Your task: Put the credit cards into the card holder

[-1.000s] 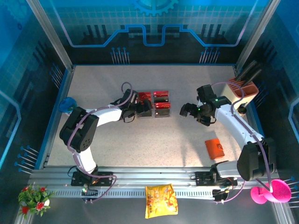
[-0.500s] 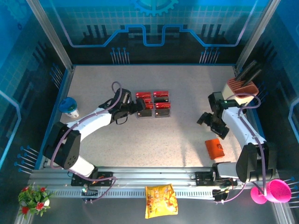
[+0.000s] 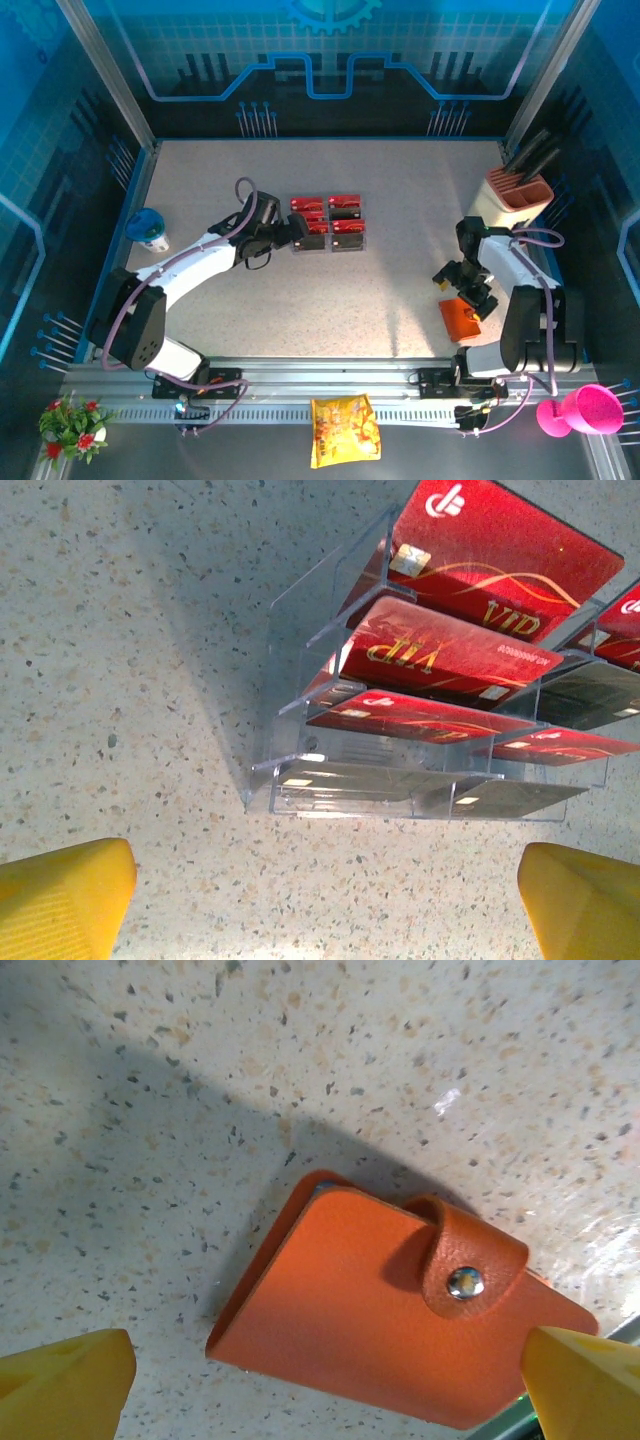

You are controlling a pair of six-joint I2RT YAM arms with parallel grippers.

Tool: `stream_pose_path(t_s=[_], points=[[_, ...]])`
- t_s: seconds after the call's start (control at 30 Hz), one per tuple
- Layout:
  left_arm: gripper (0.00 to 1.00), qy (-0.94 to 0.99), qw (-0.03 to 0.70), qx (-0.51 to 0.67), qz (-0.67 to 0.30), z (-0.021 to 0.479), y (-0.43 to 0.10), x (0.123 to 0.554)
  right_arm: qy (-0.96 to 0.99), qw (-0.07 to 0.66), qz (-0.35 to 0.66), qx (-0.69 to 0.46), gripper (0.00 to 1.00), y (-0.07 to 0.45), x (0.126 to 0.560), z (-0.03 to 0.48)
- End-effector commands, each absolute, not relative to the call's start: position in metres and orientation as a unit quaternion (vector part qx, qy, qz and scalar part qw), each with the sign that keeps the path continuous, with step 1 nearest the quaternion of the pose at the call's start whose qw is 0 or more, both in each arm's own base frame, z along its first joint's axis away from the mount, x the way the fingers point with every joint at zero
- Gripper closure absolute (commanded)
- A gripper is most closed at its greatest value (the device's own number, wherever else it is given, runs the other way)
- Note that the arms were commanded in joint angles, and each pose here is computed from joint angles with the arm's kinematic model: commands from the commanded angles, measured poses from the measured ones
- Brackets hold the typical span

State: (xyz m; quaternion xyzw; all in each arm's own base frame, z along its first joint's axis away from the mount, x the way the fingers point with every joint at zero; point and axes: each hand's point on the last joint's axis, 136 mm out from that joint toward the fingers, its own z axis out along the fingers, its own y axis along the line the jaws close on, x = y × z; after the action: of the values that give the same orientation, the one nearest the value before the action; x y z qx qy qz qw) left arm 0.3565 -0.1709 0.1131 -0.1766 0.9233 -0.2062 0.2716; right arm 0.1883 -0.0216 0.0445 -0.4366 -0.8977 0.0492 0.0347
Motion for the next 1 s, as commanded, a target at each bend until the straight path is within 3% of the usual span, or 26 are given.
stream_pose_path(t_s=[0.0, 0.37, 0.7, 0.97], points=[[0.01, 0.918, 0.292, -0.175, -0.203, 0.138, -0.170, 0.360, -0.894, 0.042, 0.021, -0.446, 0.00, -0.015, 0.191, 0.031], [0.01, 0.918, 0.298, -0.162, -0.203, 0.146, -0.176, 0.363, -0.912, 0.047, -0.080, -0.400, 0.00, 0.040, 0.205, 0.023], [0.01, 0.918, 0.297, -0.156, -0.209, 0.147, -0.184, 0.365, -0.933, 0.018, -0.157, -0.323, 0.00, 0.115, 0.241, 0.055], [0.01, 0.920, 0.292, -0.152, -0.211, 0.144, -0.192, 0.362, -0.944, -0.006, -0.102, -0.313, 0.00, 0.075, 0.229, 0.070]])
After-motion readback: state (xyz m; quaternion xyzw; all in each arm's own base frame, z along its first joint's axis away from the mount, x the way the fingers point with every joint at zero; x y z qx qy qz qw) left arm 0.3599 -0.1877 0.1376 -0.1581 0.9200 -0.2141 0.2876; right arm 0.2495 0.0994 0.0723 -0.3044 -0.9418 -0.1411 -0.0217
